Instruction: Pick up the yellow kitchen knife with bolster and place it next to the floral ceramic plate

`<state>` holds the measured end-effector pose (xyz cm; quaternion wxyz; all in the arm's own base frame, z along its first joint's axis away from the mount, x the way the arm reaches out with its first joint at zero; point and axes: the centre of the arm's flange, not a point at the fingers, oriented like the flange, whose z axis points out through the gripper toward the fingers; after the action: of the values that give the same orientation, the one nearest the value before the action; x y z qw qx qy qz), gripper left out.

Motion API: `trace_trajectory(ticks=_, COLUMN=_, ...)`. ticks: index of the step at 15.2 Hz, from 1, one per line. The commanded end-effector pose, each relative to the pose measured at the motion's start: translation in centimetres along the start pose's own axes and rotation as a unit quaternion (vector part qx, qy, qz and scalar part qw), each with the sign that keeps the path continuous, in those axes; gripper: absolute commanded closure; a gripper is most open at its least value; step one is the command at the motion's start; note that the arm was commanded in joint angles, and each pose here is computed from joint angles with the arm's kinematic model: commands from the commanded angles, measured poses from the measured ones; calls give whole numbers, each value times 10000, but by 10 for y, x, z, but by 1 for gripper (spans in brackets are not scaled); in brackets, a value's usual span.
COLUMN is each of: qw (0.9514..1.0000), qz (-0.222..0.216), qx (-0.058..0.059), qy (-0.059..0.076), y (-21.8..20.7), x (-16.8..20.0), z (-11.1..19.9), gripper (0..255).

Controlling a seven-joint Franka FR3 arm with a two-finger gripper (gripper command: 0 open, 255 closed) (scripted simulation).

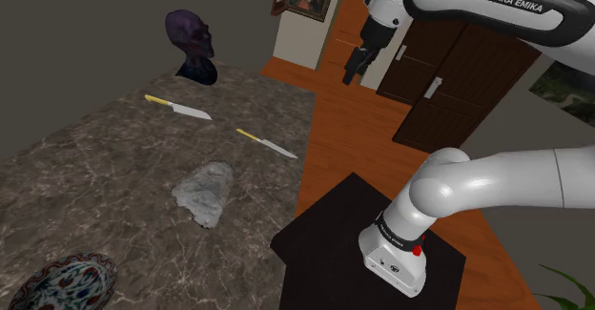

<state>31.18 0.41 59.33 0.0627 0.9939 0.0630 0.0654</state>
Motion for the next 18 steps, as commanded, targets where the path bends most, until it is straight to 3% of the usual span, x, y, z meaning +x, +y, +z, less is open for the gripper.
trace_trajectory(ticks=1, qw=10000, qz=0, qx=0, qy=0, y=0, x=0, z=0, gripper=0)
trace_trajectory(ticks=18, qw=9977, qz=-514, qx=408, qy=-189, y=44, x=123, z=189, gripper=0)
